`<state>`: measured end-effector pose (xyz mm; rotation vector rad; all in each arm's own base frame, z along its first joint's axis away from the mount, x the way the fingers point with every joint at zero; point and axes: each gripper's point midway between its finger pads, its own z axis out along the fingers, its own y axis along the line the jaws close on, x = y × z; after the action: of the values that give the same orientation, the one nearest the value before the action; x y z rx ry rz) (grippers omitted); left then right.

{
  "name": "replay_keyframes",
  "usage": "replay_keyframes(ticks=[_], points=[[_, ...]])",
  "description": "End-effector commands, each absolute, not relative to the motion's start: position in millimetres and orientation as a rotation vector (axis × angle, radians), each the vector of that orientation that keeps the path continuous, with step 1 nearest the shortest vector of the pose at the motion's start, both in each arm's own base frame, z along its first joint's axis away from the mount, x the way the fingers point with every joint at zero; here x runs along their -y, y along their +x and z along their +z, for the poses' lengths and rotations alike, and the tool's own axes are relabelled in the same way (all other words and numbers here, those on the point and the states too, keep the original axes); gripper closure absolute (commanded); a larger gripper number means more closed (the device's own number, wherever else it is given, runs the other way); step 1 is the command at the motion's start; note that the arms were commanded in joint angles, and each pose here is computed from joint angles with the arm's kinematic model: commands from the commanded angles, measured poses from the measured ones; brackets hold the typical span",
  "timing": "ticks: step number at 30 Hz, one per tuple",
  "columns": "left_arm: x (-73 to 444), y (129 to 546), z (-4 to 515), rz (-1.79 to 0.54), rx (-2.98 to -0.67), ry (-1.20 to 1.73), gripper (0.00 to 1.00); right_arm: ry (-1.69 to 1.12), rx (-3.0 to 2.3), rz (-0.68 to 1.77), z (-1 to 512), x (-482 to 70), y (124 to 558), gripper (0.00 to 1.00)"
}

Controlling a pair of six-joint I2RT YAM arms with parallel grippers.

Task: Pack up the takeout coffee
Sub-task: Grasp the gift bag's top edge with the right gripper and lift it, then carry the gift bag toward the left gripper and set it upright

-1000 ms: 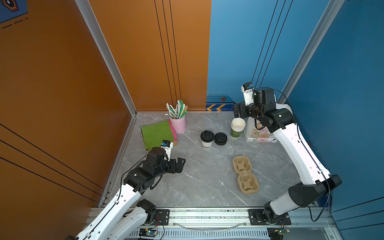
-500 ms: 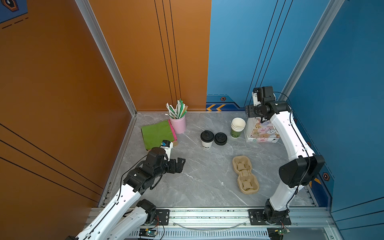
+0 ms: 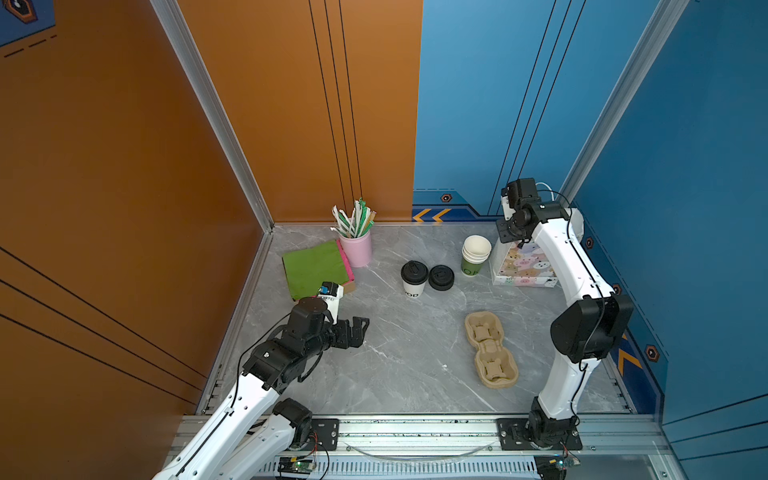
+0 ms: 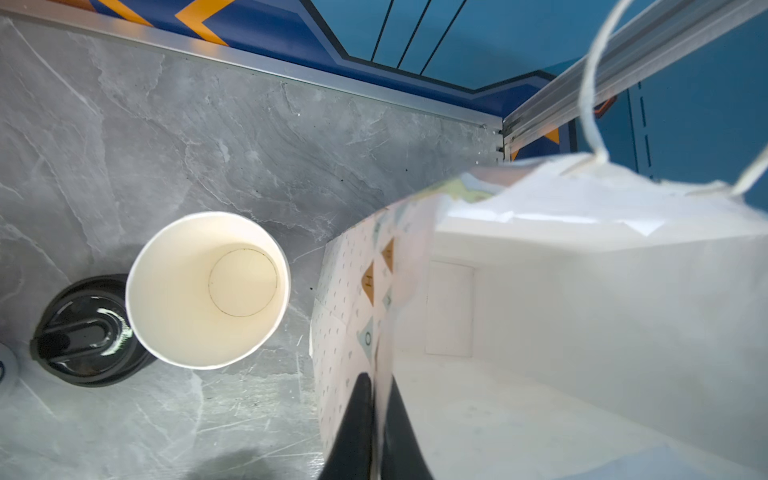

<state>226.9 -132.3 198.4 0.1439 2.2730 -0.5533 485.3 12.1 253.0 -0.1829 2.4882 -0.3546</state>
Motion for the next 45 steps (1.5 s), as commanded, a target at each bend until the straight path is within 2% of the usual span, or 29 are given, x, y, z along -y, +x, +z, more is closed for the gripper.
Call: replay_keyframes(ticks=[1,11,16,21,26,30,33,37,45], points=[[133,225,197,-0.569,-2.276,0.142,0.02,-0.211,-2.461,-0.427,272,-3,478,1.00],[133,226,201,-0.576,-2.266,0.137,0.02,-0.231,-2.213,-0.530,381,0,437,1.00],[133,227,205,-0.576,-2.258,0.135,0.02,-0.368,-2.063,-0.457,432,-43,410,1.00],[133,227,209,-0.584,-2.248,0.130,0.02,-0.608,-1.944,-0.452,453,-101,386,1.00],[129,226,214,-0.569,-2.228,0.131,0.02,-0.914,-1.798,-0.230,460,-188,343,1.00],[123,225,224,-0.538,-2.211,0.128,0.02,-1.237,-1.629,0.083,455,-272,279,1.00],[114,224,235,-0.497,-2.196,0.117,0.02,-1.436,-1.523,0.215,444,-314,238,0.98],[92,221,252,-0.417,-2.152,0.033,0.02,-1.585,-1.458,0.348,432,-348,210,0.97],[42,201,279,-0.276,-1.979,-0.141,0.02,-1.792,-1.419,0.442,387,-392,190,0.96]])
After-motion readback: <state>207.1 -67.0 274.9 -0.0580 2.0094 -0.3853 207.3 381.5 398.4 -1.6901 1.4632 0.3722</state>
